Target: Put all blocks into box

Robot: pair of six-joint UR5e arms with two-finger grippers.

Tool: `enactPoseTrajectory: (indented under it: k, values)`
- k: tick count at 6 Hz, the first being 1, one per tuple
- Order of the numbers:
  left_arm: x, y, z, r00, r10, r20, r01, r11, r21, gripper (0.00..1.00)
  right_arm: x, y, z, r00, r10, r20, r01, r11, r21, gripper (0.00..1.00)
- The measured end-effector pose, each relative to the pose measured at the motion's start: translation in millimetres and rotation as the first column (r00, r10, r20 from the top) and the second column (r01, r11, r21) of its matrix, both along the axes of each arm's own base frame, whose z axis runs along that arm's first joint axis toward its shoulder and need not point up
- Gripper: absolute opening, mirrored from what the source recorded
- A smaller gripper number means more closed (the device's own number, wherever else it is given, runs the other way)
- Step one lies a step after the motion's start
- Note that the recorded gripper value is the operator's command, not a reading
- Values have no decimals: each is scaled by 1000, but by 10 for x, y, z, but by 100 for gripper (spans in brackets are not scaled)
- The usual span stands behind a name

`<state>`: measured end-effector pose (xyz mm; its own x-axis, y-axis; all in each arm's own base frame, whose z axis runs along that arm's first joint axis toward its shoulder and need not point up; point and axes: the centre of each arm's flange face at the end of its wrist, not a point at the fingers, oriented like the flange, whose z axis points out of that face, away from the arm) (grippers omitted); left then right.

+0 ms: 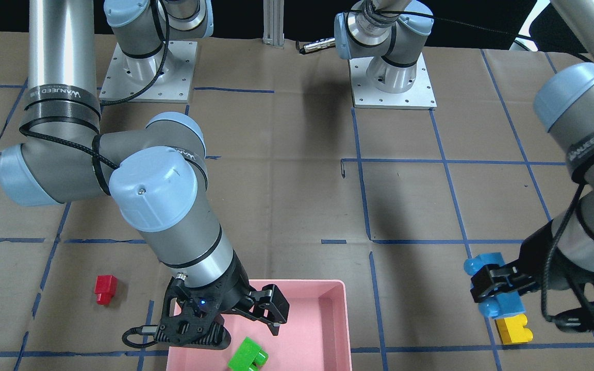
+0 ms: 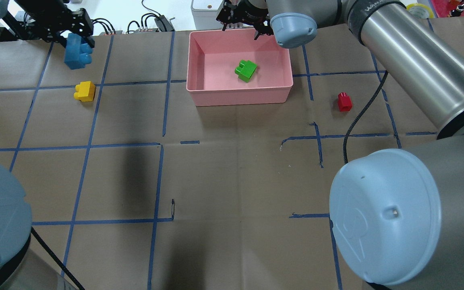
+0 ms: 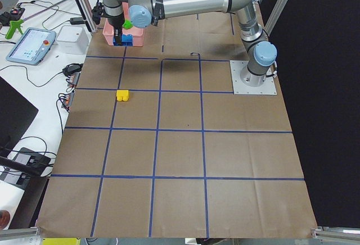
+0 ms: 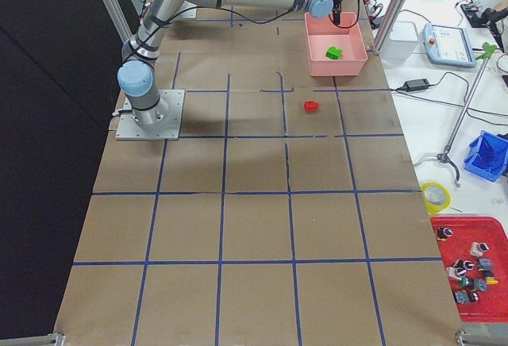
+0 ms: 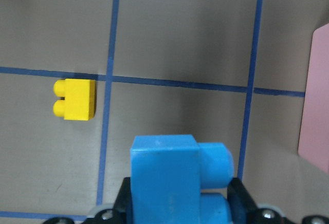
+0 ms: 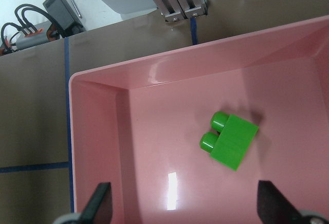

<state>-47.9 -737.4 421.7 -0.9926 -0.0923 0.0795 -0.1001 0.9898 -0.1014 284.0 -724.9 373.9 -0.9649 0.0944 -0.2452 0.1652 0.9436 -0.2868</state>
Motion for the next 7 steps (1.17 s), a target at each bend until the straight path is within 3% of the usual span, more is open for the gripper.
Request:
enactPoseTrajectory:
  k: [1,2,4,5,6,7]
  values:
    - [-512,-122,-40,1000,11,-7,-11,1000,-5,1,-473,12,161,992,27,-120,-22,999,39,100]
    - [-1027,-189,-156,999,31,-19,-31,1000,1,1,-965,88,346,980,77,-185,-57,992,114,98]
    - [-2073,-220,-493,999,26,-28,-26,999,21,1,-1751,306,461,966,138,-217,-88,971,224,98]
    - [-2418,-225,-731,1000,10,-22,-10,999,31,1,-1949,381,239,966,134,-220,-77,965,252,98]
    - [-2604,-267,-1037,1000,-2,-17,2,999,34,3,-2104,434,-43,960,137,-242,-78,967,241,98]
    - [-2676,-321,-1291,1000,-7,-15,7,1000,30,23,-2264,494,-318,954,140,-267,-86,975,204,98]
